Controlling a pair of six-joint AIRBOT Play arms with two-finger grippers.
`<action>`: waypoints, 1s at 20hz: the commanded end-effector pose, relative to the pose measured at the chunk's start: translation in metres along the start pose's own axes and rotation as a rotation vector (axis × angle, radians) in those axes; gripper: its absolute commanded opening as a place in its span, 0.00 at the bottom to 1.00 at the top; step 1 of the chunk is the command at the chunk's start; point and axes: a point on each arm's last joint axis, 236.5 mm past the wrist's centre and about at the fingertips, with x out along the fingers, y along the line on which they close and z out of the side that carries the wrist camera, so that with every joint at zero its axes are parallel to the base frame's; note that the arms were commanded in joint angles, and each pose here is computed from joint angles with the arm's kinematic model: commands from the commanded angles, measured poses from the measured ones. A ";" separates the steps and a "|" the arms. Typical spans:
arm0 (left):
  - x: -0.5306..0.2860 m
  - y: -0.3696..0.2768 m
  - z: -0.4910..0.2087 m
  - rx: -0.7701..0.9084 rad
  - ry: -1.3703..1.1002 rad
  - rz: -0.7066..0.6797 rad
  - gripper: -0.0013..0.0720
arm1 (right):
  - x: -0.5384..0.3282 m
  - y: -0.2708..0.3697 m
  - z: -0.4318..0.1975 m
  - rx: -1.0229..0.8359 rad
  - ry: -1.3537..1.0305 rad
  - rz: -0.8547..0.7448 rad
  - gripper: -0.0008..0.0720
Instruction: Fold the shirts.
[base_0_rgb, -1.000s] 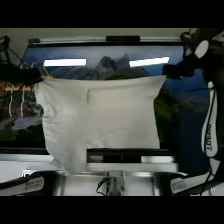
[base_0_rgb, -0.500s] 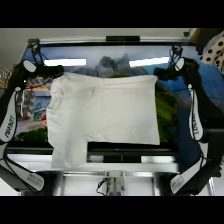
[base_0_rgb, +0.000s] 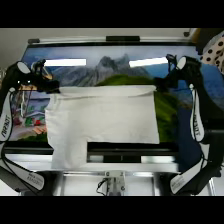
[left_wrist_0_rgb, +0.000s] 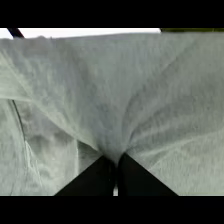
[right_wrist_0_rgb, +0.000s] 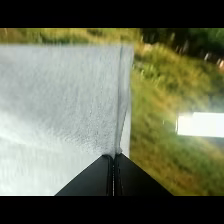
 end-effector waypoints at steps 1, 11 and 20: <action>-0.002 0.012 -0.045 0.009 0.178 0.028 0.07 | 0.003 0.000 -0.053 -0.002 0.234 0.009 0.11; -0.007 0.036 -0.069 -0.018 0.251 0.036 0.07 | 0.022 0.003 -0.089 0.048 0.350 0.032 0.11; -0.017 0.026 -0.078 -0.084 0.286 0.026 0.84 | 0.002 0.010 -0.097 0.013 0.377 0.060 0.72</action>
